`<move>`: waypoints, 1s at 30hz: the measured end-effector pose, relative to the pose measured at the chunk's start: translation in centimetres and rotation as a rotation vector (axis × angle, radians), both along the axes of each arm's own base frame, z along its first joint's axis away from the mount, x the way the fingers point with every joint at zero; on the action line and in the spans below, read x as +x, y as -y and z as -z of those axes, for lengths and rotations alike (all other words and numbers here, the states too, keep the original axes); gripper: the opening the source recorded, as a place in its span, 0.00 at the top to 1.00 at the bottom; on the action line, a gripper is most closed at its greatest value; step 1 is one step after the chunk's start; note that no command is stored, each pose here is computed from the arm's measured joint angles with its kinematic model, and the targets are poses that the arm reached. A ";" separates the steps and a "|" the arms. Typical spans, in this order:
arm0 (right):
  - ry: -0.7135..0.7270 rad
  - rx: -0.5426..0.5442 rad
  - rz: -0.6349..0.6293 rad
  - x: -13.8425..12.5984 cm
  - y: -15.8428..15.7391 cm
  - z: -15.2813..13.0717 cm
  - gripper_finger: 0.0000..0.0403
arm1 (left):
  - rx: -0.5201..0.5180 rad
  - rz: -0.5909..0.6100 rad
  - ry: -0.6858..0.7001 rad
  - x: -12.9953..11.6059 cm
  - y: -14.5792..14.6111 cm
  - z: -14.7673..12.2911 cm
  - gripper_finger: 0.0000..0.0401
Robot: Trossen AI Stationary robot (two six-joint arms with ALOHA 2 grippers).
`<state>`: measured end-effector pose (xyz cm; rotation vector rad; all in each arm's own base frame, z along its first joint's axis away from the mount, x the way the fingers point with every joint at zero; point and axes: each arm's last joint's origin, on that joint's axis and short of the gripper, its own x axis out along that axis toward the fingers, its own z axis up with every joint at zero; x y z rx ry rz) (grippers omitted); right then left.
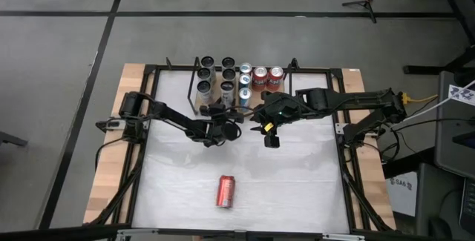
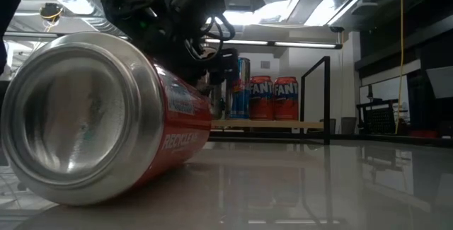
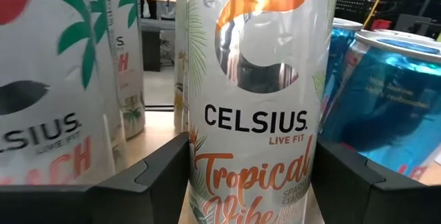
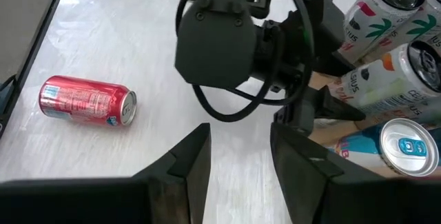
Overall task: Place canned beverage on shelf
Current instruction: Put the white yellow soda can on the shelf aligned with the other white yellow soda cans
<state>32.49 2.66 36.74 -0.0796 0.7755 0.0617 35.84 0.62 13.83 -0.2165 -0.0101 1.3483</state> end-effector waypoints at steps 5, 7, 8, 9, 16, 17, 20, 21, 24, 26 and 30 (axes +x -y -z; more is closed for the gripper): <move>0.000 0.000 0.000 0.0 0.0 0.0 0.63 | -0.013 0.003 0.006 0.1 -0.5 0.0 0.37; 0.000 0.000 0.000 0.0 0.0 0.0 0.63 | -0.013 0.003 0.006 0.1 -0.5 0.0 0.36; 0.000 0.000 0.000 0.0 0.0 0.0 0.63 | -0.013 0.003 0.006 0.1 -0.5 0.0 0.35; 0.000 0.000 0.000 0.0 0.0 0.0 0.63 | -0.013 0.004 0.006 0.1 -0.5 0.0 0.35; 0.000 0.000 0.000 0.0 0.0 0.0 0.63 | -0.013 0.017 0.001 0.1 0.0 0.0 0.33; 0.000 0.000 0.000 0.0 0.0 0.0 0.63 | -0.013 0.018 0.000 0.1 0.0 0.0 0.33; 0.000 0.000 0.000 0.0 0.0 0.0 0.63 | -0.014 0.019 0.001 0.1 0.0 0.0 0.33; 0.000 0.000 0.000 0.0 0.0 0.0 0.63 | -0.014 0.019 0.000 0.1 0.0 0.0 0.33; 0.000 0.000 0.000 0.0 0.0 0.0 0.63 | -0.015 0.023 -0.002 0.1 0.1 0.0 0.33; 0.000 0.000 0.000 0.0 0.0 0.0 0.63 | -0.013 0.028 -0.008 0.0 0.3 0.1 0.33; 0.000 0.000 0.000 0.0 0.0 0.0 0.63 | 0.018 0.035 -0.084 0.0 0.8 0.1 0.33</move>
